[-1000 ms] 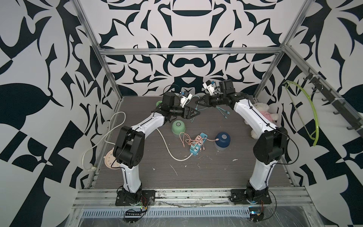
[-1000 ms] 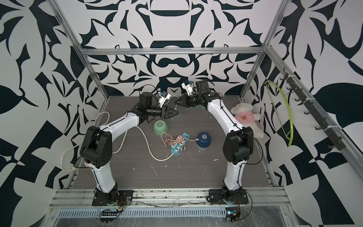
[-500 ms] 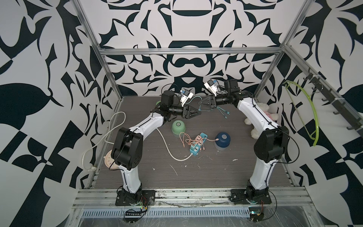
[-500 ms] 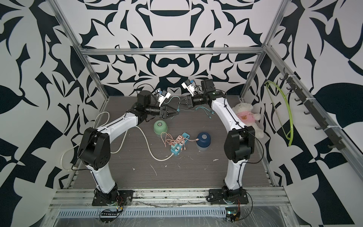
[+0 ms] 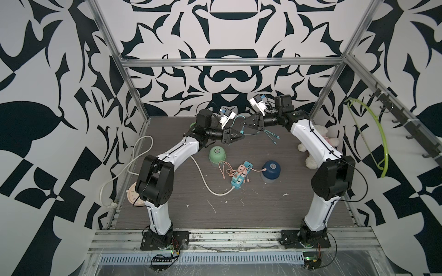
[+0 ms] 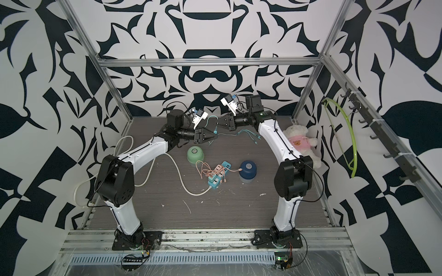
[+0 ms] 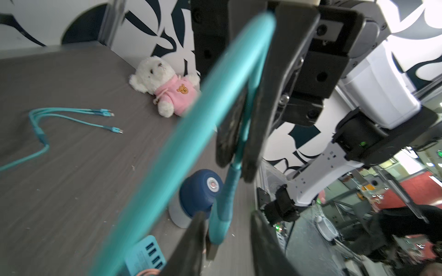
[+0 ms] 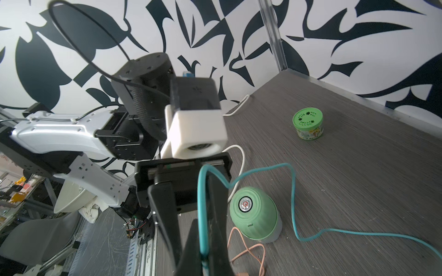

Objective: Charge the cordless meat grinders
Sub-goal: Pick up the charging cable from the center of the board.

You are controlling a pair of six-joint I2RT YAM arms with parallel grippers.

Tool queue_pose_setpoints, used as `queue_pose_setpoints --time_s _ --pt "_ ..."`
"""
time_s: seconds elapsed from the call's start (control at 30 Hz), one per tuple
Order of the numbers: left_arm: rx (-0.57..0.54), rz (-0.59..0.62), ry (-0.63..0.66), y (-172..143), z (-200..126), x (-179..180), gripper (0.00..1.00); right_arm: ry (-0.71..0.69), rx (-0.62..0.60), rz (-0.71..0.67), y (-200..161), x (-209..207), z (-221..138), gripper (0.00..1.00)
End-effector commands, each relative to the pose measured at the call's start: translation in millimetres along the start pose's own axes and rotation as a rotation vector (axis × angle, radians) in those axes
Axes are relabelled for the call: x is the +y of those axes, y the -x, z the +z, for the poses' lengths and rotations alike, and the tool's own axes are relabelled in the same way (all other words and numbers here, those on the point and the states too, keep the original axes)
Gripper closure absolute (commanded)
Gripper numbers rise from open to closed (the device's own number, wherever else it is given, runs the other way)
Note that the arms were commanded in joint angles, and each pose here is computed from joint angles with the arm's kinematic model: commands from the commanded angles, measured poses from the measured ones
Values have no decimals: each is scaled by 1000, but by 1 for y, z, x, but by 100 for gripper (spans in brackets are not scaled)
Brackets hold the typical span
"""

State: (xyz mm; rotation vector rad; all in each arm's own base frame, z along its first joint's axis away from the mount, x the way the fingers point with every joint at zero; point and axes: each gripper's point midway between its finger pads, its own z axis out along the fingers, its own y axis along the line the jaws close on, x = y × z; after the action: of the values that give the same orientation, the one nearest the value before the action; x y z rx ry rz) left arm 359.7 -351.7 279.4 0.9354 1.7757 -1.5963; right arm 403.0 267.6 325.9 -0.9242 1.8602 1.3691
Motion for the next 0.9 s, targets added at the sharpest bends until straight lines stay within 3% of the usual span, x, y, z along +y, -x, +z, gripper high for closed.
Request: queue_pose_setpoints --time_s 0.0,0.1,0.2,0.23,0.3,0.43,0.53,0.6,0.77,0.87 --pt "-41 82 77 18 -4 -1 84 -36 -27 -18 16 10 -4 100" --pt "-48 102 129 20 -6 5 100 -50 -23 6 14 7 -3 100" --pt "-45 107 151 20 -8 8 100 -64 -21 15 13 7 -5 100" --pt "-43 108 150 19 -7 7 100 -70 -18 17 13 8 -6 93" --pt "-40 106 147 19 -7 7 100 -104 -2 17 9 8 -12 70" --pt "-34 130 253 20 -10 21 100 -248 5 82 8 -6 -36 49" --pt "15 183 414 19 -11 41 100 -526 28 216 6 -27 -54 50" --pt "43 193 516 17 -12 56 100 -699 -27 360 8 -32 -62 51" --pt "38 212 664 20 -10 77 100 -812 -161 684 8 -29 -50 61" --pt "37 239 691 21 -6 80 100 -782 -202 728 21 -24 -33 61"
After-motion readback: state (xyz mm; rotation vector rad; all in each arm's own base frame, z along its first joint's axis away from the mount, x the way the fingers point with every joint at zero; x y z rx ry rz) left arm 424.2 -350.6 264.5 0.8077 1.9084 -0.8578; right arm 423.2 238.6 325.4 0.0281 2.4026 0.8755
